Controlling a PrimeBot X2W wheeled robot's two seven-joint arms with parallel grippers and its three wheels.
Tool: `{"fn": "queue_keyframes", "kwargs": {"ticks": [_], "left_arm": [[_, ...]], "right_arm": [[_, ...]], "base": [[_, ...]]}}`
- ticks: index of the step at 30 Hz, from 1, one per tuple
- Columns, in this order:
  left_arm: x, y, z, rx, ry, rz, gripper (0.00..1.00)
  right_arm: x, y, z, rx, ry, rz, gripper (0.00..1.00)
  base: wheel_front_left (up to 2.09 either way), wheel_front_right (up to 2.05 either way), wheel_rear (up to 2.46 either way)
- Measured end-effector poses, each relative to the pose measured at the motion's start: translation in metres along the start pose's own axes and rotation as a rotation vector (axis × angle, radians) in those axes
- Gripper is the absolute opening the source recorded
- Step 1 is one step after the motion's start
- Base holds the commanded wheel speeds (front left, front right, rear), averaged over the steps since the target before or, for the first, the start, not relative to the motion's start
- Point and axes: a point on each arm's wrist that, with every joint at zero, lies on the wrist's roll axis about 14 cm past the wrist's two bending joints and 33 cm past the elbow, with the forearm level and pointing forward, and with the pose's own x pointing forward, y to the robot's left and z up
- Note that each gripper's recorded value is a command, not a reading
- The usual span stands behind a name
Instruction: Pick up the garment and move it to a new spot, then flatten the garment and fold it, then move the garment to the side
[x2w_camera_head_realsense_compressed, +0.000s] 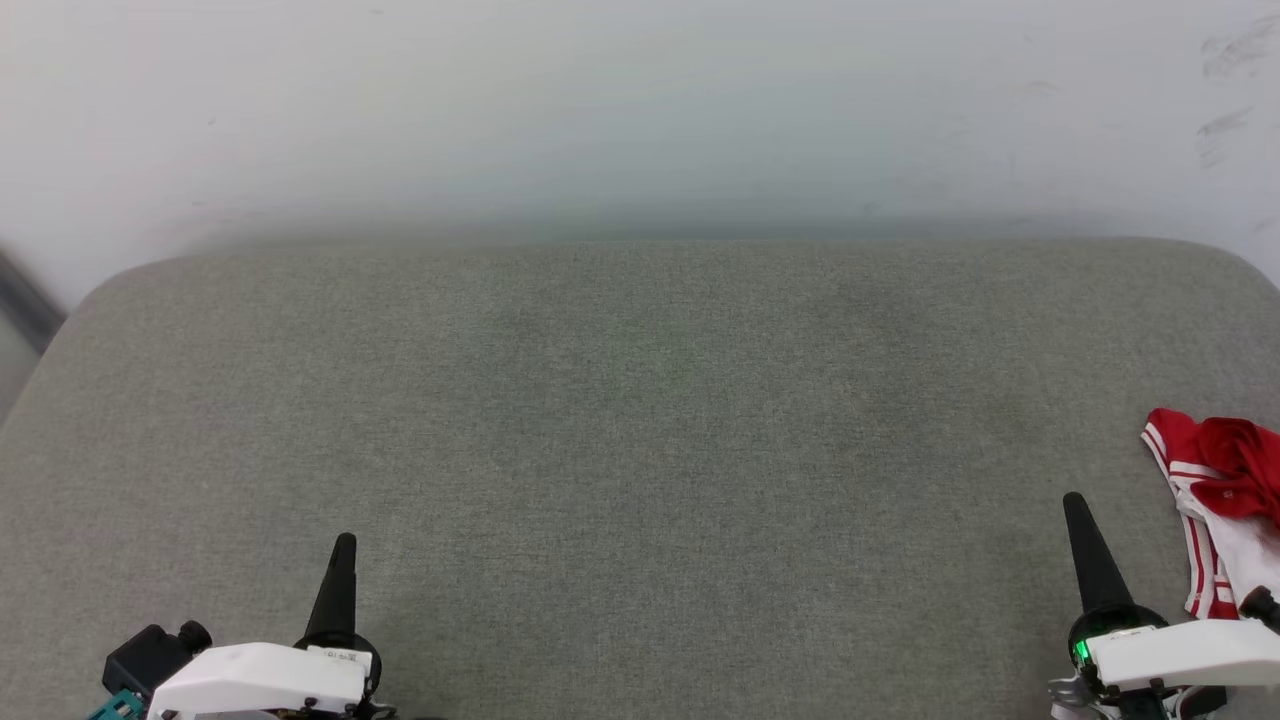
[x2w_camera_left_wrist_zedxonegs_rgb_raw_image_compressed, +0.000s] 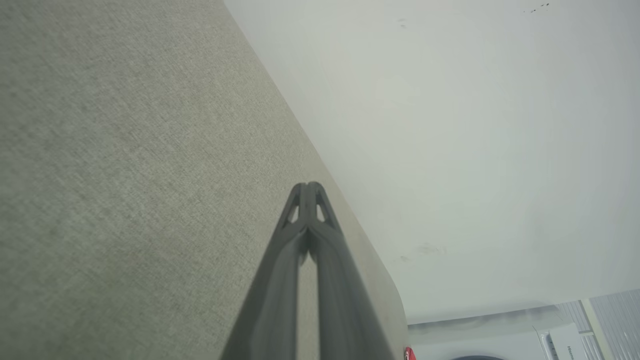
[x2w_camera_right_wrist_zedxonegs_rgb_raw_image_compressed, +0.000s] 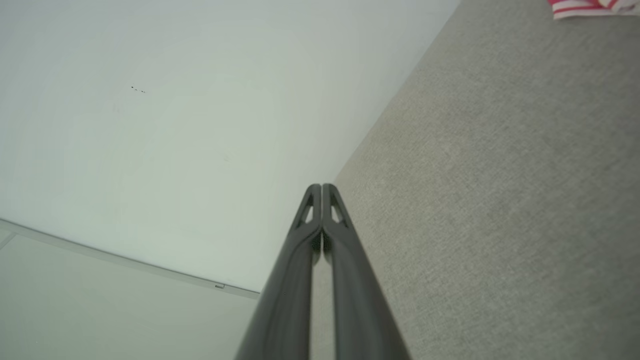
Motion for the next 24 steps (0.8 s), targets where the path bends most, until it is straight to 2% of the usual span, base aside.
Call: {"fn": "queue_keyframes", "kwargs": {"ticks": [24], "left_arm": [[0.012, -0.01, 0.004, -0.253, 0.014, -0.041, 0.0]], "right_arm": [[0.011, 0.006, 0.001, 0.251, 0.015, 0.011, 0.0]], "base": [[0.0, 0.0, 0.0]]}}
